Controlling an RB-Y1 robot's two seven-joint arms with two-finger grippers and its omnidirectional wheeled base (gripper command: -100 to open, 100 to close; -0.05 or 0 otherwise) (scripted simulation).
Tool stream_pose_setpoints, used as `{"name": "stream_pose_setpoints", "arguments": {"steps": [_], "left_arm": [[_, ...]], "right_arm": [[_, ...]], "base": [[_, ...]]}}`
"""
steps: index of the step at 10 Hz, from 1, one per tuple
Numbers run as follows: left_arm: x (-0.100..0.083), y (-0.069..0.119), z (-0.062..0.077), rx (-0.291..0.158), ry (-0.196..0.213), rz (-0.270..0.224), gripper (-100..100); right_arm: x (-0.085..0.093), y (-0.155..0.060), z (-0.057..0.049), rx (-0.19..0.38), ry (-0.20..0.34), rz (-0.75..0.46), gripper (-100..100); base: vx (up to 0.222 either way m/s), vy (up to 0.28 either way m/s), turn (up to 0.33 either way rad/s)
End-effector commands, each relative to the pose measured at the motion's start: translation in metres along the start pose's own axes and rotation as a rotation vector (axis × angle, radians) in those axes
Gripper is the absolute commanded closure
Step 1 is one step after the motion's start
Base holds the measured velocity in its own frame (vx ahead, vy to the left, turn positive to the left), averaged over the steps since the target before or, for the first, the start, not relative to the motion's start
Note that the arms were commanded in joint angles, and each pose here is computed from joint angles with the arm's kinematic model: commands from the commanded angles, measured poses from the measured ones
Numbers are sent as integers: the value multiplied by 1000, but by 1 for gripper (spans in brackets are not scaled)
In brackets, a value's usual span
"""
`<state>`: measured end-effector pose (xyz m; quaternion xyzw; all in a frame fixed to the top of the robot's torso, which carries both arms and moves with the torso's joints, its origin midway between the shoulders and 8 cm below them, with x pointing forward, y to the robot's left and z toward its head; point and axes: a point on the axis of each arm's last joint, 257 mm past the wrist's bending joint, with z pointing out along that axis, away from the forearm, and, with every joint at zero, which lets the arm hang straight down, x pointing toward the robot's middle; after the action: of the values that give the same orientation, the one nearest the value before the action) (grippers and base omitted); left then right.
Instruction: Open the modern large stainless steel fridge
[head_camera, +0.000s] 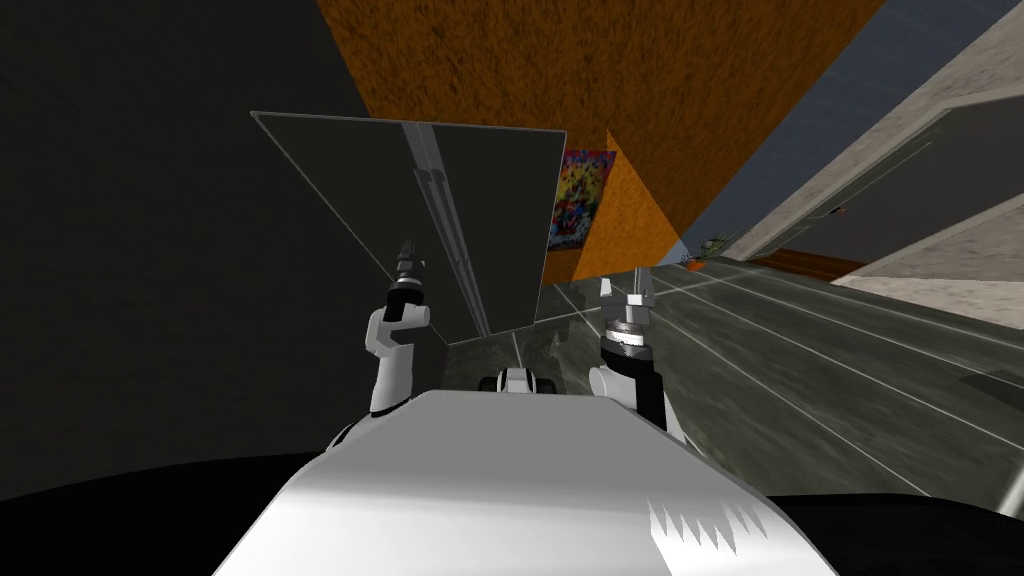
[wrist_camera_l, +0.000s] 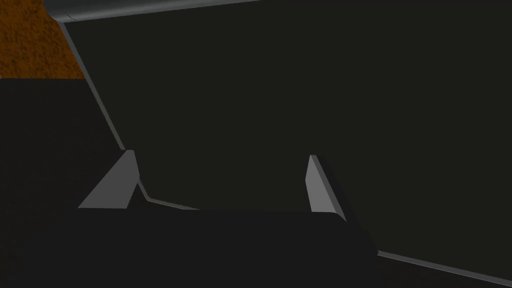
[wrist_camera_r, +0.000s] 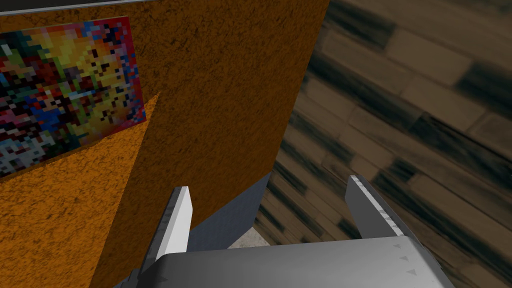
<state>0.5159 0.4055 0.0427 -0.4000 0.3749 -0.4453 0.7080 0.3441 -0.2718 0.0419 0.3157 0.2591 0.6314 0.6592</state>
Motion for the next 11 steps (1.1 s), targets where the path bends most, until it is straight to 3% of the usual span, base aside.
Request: {"name": "stream_pose_setpoints", "arguments": {"steps": [1, 2, 3, 4, 5, 6, 7, 8, 9, 10, 11], "left_arm": [[-5, -5, 15, -16, -19, -14, -100], [-21, 4, 25, -54, -53, -22, -100], [-19, -4, 31, -47, -54, -33, -100], [-33, 4, 40, -78, -86, -47, -100], [-31, -4, 47, -72, -86, -58, -100], [-45, 8, 53, -111, -118, -75, -100], [-42, -2, 61, -107, -118, -91, -100], [-55, 9, 67, -145, -147, -113, -100], [-51, -2, 74, -137, -146, -128, -100], [-62, 9, 80, -175, -173, -154, -100], [-59, -2, 87, -166, -170, -170, -100]], "right_arm": [[0, 0, 0, 0, 0, 0, 0], [0, 0, 0, 0, 0, 0, 0], [0, 0, 0, 0, 0, 0, 0], [0, 0, 0, 0, 0, 0, 0], [0, 0, 0, 0, 0, 0, 0], [0, 0, 0, 0, 0, 0, 0], [0, 0, 0, 0, 0, 0, 0], [0, 0, 0, 0, 0, 0, 0], [0, 0, 0, 0, 0, 0, 0], [0, 0, 0, 0, 0, 0, 0], [0, 0, 0, 0, 0, 0, 0]], "base": [[-6, -28, 6], [-10, -44, -82], [-14, -43, -42], [-15, -58, -73], [-19, -53, -29], [-29, -56, -49], [-22, -50, -33], [-18, -51, -52], [-10, -45, -26], [-6, -48, -33], [-5, -41, -19]]}}
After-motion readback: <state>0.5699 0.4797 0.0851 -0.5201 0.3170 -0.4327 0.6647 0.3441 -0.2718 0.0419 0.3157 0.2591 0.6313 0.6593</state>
